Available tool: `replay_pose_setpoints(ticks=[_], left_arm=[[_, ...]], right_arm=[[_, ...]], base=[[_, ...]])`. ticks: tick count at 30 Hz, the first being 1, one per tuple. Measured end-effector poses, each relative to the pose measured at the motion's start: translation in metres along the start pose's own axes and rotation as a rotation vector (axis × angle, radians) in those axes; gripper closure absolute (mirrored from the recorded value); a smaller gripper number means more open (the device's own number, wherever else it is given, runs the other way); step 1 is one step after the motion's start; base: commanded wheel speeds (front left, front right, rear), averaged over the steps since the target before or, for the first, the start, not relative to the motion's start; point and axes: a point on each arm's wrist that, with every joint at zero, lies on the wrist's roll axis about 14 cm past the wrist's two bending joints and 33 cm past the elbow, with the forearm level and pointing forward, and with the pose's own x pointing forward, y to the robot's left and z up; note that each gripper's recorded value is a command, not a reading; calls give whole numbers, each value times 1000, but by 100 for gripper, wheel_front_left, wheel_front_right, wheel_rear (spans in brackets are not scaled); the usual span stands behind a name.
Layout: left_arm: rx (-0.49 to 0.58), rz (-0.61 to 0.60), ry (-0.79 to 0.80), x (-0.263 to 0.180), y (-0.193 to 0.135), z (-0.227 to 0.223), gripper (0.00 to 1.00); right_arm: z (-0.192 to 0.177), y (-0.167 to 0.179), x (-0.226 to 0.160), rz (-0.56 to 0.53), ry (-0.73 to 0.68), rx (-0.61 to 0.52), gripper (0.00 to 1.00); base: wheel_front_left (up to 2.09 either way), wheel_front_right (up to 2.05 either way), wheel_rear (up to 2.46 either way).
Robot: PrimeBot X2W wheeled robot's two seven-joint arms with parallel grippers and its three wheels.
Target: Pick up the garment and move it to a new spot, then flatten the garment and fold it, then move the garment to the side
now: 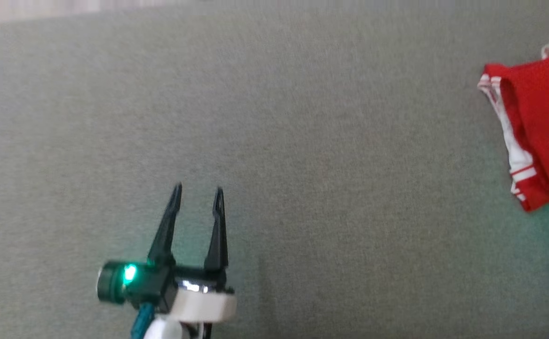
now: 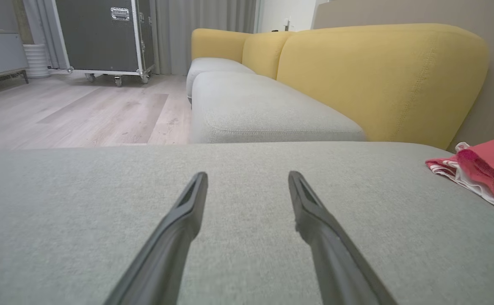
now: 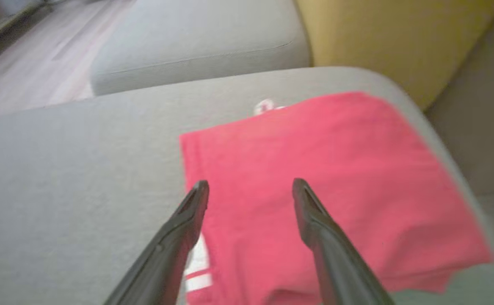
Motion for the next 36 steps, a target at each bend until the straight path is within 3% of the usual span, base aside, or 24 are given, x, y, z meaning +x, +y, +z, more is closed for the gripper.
replay_pose_setpoints(ticks=[8, 14, 17, 23, 28, 36], left_arm=[[12, 101, 7, -52, 21, 3, 0], [10, 174, 4, -98, 35, 2, 0], [8, 200, -18, -110, 41, 6, 0], [21, 246, -102, -127, 52, 29, 0], [41, 245, -102, -139, 52, 27, 0], [63, 235, -108, -146, 52, 29, 0]], right_arm=[[-57, 135, -13, 294, -35, 26, 0], [-71, 205, -35, 394, -214, -5, 0], [-76, 217, -42, 380, -260, -30, 0], [-37, 224, -79, 292, -507, -95, 0], [-52, 222, -104, 236, -530, -95, 0], [-44, 219, -120, 196, -590, -84, 0]], base=[[0, 0, 0], [0, 0, 0], [0, 0, 0], [0, 0, 0], [0, 0, 0], [0, 0, 0]])
